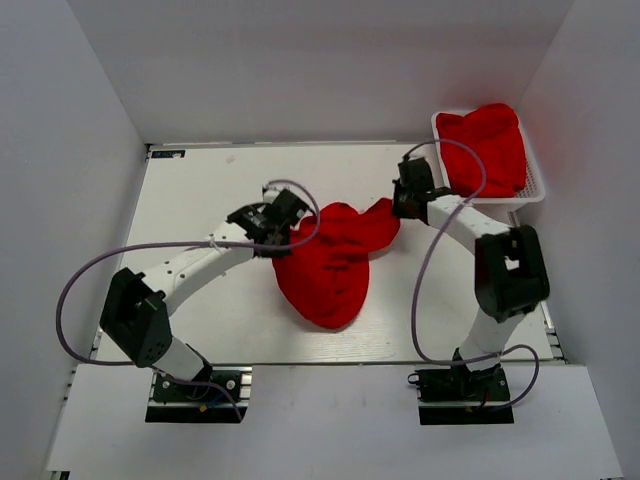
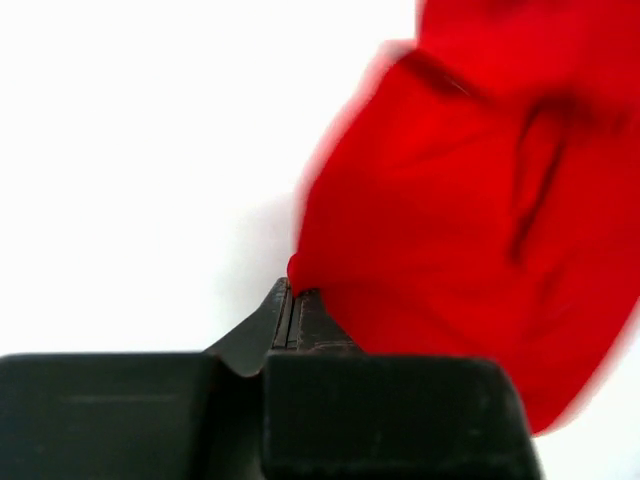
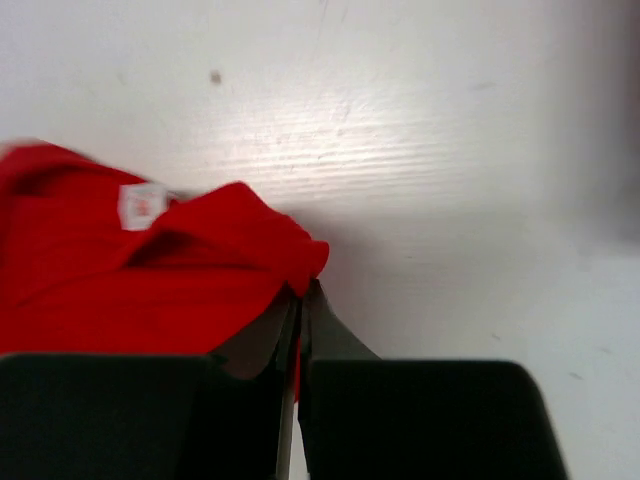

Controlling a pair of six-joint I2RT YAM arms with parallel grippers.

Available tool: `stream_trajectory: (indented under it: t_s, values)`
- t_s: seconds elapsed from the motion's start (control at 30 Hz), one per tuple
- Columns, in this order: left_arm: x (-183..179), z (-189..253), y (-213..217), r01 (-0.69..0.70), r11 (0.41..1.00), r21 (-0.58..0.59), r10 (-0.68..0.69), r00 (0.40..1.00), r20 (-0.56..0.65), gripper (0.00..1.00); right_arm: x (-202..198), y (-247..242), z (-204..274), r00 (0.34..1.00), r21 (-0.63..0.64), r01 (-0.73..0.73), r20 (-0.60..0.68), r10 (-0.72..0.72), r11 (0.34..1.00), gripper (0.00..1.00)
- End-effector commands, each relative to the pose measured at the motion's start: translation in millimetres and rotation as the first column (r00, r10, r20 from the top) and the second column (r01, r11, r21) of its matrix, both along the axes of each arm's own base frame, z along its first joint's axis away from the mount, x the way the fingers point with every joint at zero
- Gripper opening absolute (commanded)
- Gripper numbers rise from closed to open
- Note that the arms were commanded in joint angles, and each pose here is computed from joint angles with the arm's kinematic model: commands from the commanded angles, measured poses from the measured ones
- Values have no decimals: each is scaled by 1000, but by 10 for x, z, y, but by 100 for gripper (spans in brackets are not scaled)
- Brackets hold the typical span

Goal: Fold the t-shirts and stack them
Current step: Flatten the tshirt out

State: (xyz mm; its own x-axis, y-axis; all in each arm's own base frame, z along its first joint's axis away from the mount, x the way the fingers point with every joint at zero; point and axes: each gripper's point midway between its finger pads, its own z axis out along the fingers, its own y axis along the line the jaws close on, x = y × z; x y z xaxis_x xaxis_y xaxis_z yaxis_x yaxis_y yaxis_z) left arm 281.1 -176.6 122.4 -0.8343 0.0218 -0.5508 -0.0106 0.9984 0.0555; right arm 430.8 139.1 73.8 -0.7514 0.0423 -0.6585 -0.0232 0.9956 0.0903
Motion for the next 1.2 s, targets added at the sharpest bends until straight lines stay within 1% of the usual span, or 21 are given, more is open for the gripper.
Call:
stream_trajectory:
  t_s: [0.0,0.03,0.1,0.17,0.27,0.3,0.37,0.4,0.47,0.5,0.53,0.57,0.6,0.63,0.67,0.7,0.77,0.9,1.03,1.1,1.17]
  values:
    - [293,964,380,-132,987,93,105,963,248,0,126,-367,1270,946,-5,174,278,-166,985,0]
    - [385,1255,378,-152,985,77,122,944,308,0,136,-509,1455,923,-14,232,319,-216,973,0]
    - [404,1607,517,-194,975,106,142,917,372,0,25,-632,1920,888,11,264,388,-247,964,0]
    - [467,2134,634,-237,968,83,172,867,468,0,-113,-806,2270,854,16,303,440,-278,953,0]
    - [430,2726,819,-265,961,78,174,800,574,0,-264,-974,2816,806,6,332,517,-287,943,0]
    - [438,2900,847,-268,962,56,178,768,615,0,-338,-1038,3161,769,14,333,575,-280,943,0]
    - [383,3176,977,-270,959,84,146,727,671,0,-479,-1225,3419,718,-6,397,625,-307,918,0]
    - [319,3402,1053,-275,961,32,169,674,719,0,-613,-1307,3691,683,-20,397,674,-281,917,0]
    - [225,3630,1189,-279,959,53,141,631,763,0,-665,-1335,3912,639,-12,395,722,-266,918,0]
    - [125,3828,1279,-278,961,2,166,579,799,0,-780,-1393,4126,607,-21,399,755,-247,916,0]
    - [67,3928,1335,-277,961,-9,167,555,815,0,-828,-1428,4190,594,-19,411,764,-252,911,0]
    - [22,4007,1361,-257,967,5,140,545,827,0,-872,-1462,4248,579,-7,422,772,-264,906,0]
    - [-16,4126,1314,-191,982,-10,111,526,843,0,-1020,-1537,4408,535,29,441,794,-289,897,0]
    - [-104,4271,1344,-156,987,-35,108,490,865,0,-1068,-1556,4449,534,5,441,802,-267,898,0]
    - [-148,4345,1332,-119,992,-29,83,478,874,0,-1168,-1565,4551,509,26,430,818,-266,903,0]
    - [-190,4479,1189,-12,999,-31,33,454,891,0,-1229,-1525,4611,506,27,390,829,-238,920,0]
    - [-290,4628,1148,62,997,-37,8,416,909,0,-1390,-1516,4754,484,37,356,848,-218,934,0]
    - [-547,4981,1120,194,981,-27,-38,326,945,0,-1733,-1412,5077,431,66,232,887,-164,970,0]
    - [-740,5160,1110,274,962,-13,-64,270,961,0,-2180,-1501,5431,338,106,198,926,-169,975,0]
    - [-904,5236,1027,368,930,11,-98,219,971,0,-2354,-1543,5546,308,108,190,937,-164,976,0]
    - [-1176,5386,1039,450,893,30,-101,133,986,0,-2556,-1549,5665,268,116,156,951,-155,981,0]
